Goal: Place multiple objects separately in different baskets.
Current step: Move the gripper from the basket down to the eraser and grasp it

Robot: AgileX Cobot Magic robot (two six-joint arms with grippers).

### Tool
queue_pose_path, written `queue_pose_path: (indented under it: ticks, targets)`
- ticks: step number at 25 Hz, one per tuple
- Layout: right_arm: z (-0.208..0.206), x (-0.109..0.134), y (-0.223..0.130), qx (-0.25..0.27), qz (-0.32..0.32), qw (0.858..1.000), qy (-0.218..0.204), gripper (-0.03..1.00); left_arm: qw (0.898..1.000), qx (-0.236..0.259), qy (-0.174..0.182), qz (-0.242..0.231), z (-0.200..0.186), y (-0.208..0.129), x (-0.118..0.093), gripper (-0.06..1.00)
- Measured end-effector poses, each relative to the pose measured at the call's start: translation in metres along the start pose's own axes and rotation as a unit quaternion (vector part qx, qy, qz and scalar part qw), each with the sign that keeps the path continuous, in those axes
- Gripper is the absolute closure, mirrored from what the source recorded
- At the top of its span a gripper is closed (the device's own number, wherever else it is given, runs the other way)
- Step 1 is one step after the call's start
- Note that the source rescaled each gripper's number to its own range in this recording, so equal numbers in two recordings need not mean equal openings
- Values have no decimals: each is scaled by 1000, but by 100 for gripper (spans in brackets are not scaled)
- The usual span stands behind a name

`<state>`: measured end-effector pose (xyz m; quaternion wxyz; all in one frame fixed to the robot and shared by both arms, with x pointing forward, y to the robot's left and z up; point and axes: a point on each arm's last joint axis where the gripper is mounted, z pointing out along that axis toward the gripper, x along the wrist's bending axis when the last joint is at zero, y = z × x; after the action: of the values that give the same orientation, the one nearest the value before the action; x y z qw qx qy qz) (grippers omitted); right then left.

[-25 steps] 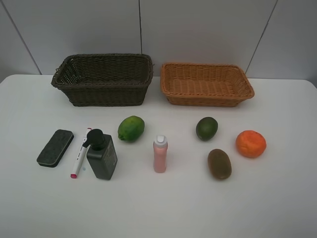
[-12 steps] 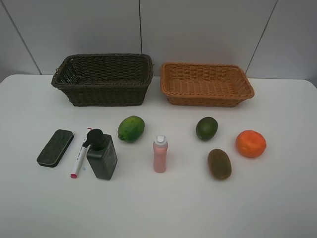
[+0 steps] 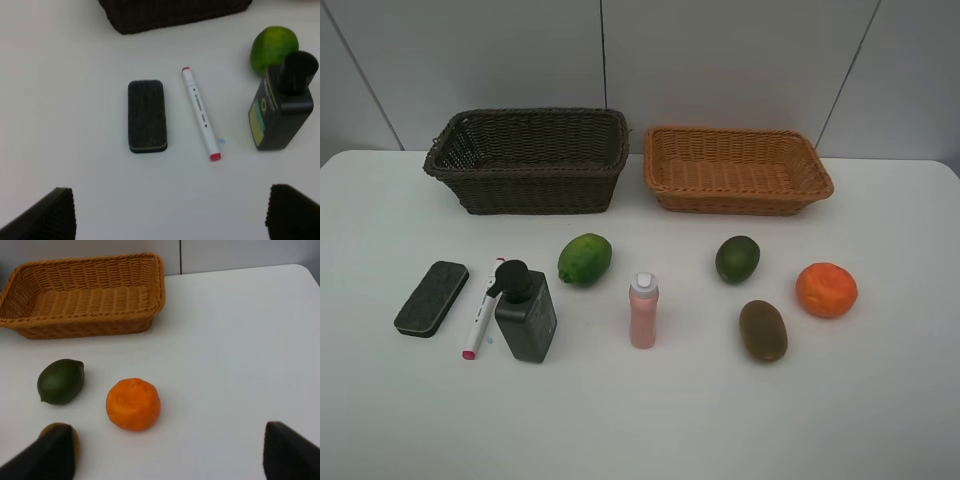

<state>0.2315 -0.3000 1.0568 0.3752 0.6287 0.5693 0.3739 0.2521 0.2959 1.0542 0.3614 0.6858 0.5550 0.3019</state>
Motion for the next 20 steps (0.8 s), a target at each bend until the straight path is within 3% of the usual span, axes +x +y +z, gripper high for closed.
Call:
queue_pose_path:
  ticks: [5,10,17,20]
  targets:
    - [0,0,0,0,0,1000,0,11,999,36,-9,-6,21,28,1,-5]
    - [0,0,0,0,0,1000,0,11,990,140,-14,-14,62,56,3,-5]
    - [0,0,0,0,0,1000,0,11,955,296,-17,-26,143,85,7,-5]
    - [0,0,0,0,0,1000,0,11,937,349,1,-23,175,87,12,-5]
